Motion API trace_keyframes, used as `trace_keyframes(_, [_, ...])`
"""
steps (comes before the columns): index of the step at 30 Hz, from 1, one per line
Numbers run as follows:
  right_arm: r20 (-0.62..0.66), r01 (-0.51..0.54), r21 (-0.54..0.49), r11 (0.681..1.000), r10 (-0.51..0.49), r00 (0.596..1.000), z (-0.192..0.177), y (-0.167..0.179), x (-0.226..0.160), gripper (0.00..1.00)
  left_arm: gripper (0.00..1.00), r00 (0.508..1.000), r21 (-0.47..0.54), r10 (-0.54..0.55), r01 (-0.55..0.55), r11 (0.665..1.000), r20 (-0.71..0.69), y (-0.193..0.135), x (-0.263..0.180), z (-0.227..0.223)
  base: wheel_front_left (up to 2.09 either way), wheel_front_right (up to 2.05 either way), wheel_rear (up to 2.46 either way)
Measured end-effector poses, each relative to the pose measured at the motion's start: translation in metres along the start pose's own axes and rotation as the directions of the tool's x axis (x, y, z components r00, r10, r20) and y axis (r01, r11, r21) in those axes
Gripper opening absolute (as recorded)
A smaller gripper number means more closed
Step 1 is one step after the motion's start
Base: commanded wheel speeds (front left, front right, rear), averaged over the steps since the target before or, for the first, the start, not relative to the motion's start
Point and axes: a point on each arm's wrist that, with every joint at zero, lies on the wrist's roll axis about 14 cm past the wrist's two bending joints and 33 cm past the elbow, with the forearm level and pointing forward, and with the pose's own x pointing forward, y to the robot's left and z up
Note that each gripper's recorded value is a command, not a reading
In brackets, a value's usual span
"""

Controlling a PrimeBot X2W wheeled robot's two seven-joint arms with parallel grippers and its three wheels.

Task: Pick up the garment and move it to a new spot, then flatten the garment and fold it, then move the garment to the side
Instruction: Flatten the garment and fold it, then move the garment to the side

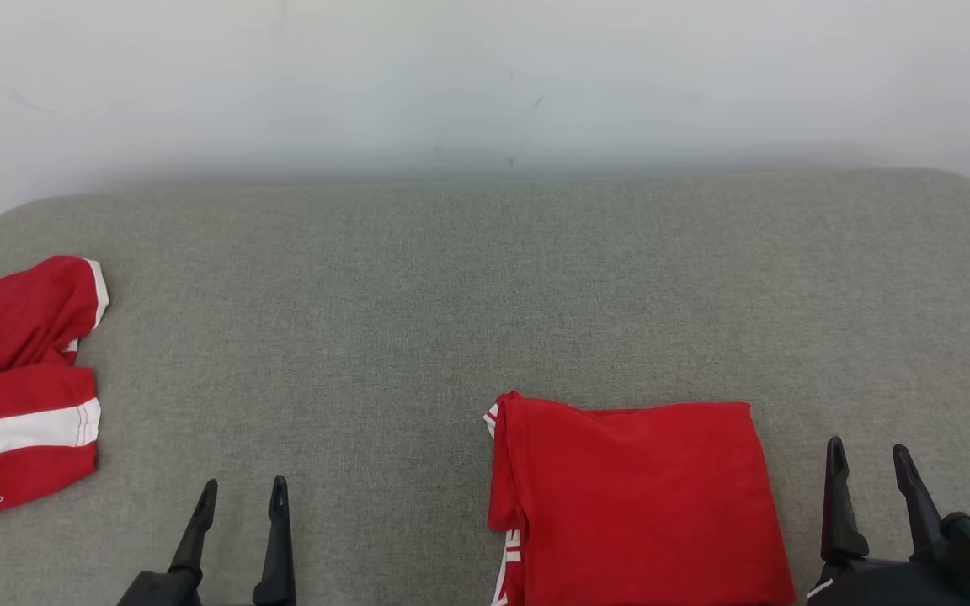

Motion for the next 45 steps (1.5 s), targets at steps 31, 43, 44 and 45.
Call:
trace_keyframes(31, [0.050, -0.080, -0.027, 0.996, 0.082, 0.995, 0.005, 0.024, -0.025, 1.00, 1.00, 0.999, 0.025, 0.049, -0.049, 0.998, 0.016, 0.010, -0.019, 0.005, 0.00, 0.00, 0.00])
trace_keyframes(43, [0.039, -0.081, -0.012, 0.997, 0.081, 0.996, 0.001, 0.025, -0.019, 1.00, 1.00, 0.999, 0.032, 0.049, -0.049, 0.998, -0.002, 0.012, -0.020, 0.000, 0.00, 0.00, 0.00])
trace_keyframes(44, [0.040, -0.081, -0.012, 0.997, 0.081, 0.996, 0.001, 0.025, -0.019, 1.00, 1.00, 0.999, 0.032, 0.049, -0.049, 0.998, -0.004, 0.012, -0.020, -0.001, 0.00, 0.00, 0.00])
trace_keyframes(45, [0.041, -0.081, -0.012, 0.997, 0.081, 0.996, 0.001, 0.026, -0.018, 1.00, 1.00, 0.999, 0.032, 0.050, -0.050, 0.998, -0.006, 0.012, -0.020, -0.002, 0.00, 0.00, 0.00])
